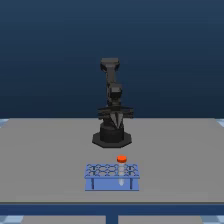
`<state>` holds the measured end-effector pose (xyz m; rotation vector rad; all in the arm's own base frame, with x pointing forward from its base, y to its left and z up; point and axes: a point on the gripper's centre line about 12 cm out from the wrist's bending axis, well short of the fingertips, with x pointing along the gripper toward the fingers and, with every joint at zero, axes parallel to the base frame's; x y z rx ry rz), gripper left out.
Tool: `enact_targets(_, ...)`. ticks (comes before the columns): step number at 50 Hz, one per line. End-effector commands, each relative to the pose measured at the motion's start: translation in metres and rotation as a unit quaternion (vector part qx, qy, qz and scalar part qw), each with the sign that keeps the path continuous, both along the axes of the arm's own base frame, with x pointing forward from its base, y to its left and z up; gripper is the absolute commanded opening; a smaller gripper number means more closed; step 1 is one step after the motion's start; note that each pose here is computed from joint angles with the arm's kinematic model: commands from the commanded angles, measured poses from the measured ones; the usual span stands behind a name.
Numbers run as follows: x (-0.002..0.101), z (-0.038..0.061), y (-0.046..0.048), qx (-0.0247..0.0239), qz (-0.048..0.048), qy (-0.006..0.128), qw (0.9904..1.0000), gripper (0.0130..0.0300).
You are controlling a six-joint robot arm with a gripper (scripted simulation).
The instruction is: Pick up the centrifuge tube on the rack
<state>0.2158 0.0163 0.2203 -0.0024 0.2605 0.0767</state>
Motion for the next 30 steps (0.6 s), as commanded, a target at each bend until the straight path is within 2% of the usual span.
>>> enact_targets(1,0.0,0.0,0.0,0.0,0.0,0.0,1.0,0.03)
enact_targets(30,0.0009,-0.0001,0.0001,0.0,-0.0003,0.001,1.0,0.03)
